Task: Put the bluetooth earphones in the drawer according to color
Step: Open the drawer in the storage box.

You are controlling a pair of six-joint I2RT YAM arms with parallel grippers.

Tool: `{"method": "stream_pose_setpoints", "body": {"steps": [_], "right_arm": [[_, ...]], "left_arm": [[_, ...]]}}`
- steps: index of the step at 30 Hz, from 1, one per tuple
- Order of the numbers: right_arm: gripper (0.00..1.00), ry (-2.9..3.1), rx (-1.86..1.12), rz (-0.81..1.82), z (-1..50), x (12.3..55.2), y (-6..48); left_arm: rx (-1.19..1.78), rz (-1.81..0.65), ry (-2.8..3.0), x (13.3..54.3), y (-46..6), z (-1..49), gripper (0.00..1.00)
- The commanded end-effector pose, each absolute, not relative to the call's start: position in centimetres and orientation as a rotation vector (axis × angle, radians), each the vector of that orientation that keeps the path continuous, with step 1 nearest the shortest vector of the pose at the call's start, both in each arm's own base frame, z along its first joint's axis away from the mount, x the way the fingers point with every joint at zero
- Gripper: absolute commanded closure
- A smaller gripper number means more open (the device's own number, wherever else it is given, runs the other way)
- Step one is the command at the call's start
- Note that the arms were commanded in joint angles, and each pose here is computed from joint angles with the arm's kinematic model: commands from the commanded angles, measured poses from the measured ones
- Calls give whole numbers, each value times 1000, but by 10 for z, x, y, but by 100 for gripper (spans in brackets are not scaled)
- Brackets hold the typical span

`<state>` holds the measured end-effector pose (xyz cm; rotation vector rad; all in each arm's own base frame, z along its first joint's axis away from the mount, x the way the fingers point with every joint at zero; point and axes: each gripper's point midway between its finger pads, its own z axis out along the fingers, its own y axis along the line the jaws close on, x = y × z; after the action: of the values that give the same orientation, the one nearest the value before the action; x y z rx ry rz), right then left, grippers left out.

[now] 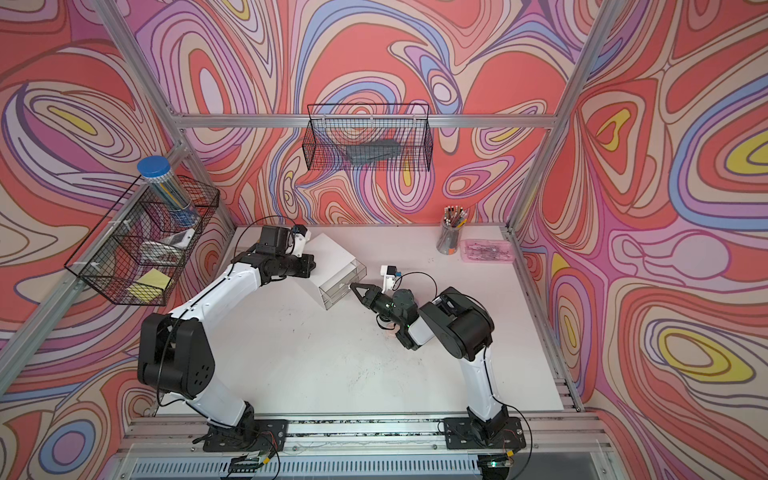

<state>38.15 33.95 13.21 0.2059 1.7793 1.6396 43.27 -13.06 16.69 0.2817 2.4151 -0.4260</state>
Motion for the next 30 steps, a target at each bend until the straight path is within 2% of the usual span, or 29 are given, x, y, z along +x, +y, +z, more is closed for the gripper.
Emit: {"method": "stream_pose_setpoints", "body": {"steps": [1, 5, 9, 14, 18, 19, 20, 21, 30], "right_arm": [[100, 1772, 205, 1585, 132, 385, 332], [98, 1777, 212, 1580, 130, 385, 331], [71, 1774, 214, 1579, 130, 385, 330], [50, 1770, 211, 1573, 132, 385, 329], [29, 1759, 206, 1573, 136, 385, 328], [20, 1757, 204, 1571, 138, 385, 327], [4, 1754, 197, 1572, 140, 384, 328], [2, 1752, 188, 1572, 142, 384, 328], [2, 1780, 150, 1456, 158, 377, 314]], "left_arm": [[291, -412, 2555, 415, -129, 135, 100], [288, -414, 2558, 415, -129, 134, 100], [289, -414, 2558, 415, -129, 135, 100], [290, -415, 2558, 414, -129, 135, 100], [290, -415, 2560, 414, -129, 134, 100], [290, -414, 2560, 414, -129, 134, 100], [291, -413, 2560, 414, -129, 134, 100], [289, -413, 2561, 414, -129, 134, 100], [290, -410, 2557, 414, -128, 135, 100]]}}
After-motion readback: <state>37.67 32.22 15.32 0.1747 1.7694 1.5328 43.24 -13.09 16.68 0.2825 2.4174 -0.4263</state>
